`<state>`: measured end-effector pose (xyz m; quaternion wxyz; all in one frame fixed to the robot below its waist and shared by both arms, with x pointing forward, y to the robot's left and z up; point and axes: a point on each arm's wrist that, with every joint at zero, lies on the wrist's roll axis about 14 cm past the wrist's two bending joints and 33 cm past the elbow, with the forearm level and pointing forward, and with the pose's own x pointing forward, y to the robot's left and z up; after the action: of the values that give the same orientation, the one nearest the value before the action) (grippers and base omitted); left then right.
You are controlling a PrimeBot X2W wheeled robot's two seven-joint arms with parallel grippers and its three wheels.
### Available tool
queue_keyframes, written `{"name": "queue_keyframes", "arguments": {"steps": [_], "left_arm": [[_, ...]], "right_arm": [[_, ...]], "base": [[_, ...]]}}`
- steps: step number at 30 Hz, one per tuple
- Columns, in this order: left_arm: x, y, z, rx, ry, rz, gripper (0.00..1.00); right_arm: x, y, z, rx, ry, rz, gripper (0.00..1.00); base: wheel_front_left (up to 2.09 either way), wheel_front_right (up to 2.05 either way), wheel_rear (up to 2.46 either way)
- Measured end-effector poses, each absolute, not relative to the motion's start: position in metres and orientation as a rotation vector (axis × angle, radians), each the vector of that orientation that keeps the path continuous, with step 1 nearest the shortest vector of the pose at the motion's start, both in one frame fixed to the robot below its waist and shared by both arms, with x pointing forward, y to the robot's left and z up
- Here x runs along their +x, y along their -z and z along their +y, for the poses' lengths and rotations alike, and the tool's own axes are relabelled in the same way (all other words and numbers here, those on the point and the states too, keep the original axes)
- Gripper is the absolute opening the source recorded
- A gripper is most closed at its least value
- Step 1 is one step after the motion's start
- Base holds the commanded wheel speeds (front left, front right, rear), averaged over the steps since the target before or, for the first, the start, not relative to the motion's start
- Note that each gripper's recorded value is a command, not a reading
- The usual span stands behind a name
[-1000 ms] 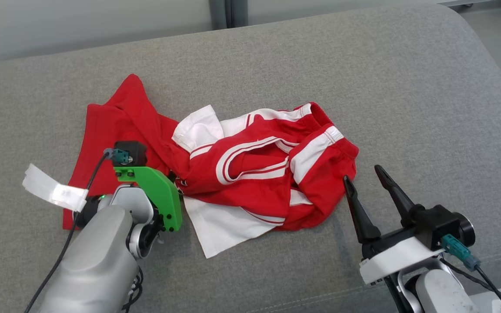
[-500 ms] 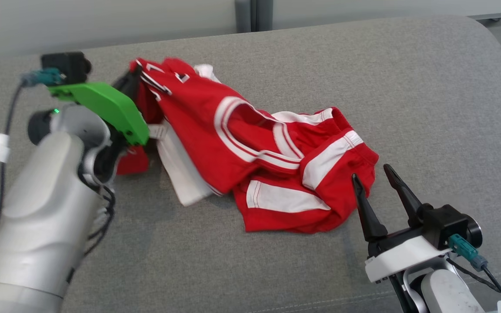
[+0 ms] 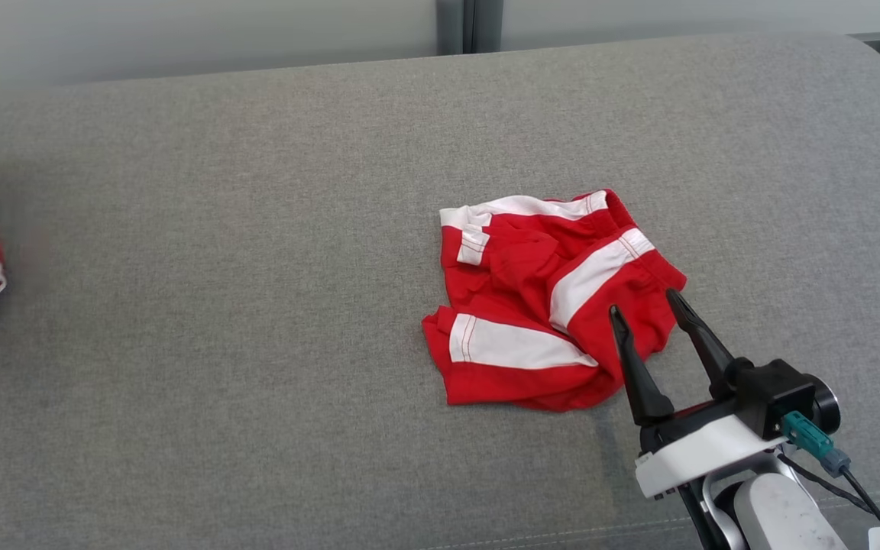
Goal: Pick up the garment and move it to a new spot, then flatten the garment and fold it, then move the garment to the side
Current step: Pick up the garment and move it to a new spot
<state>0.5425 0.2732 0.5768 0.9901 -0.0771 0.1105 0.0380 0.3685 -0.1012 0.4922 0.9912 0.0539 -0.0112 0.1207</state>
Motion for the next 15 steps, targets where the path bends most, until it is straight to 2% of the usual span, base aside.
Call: {"name": "queue_keyframes", "arguments": {"steps": [3,7,15], "left_arm": [[0.526,-0.531,0.301,-0.154,-0.151,0.356,0.00],[0.507,-0.485,0.311,-0.195,-0.193,0.467,0.00],[0.505,-0.458,0.310,-0.255,-0.195,0.513,0.00]], "right_arm": [[0.370,-0.490,-0.103,0.111,-0.237,-0.017,1.00],[0.371,-0.486,-0.104,0.119,-0.229,-0.004,1.00],[0.379,-0.481,-0.107,0.119,-0.220,0.008,1.00]], "base": [[0.00,0.00,0.00],[0.00,0.00,0.00],[0.00,0.00,0.00]]}}
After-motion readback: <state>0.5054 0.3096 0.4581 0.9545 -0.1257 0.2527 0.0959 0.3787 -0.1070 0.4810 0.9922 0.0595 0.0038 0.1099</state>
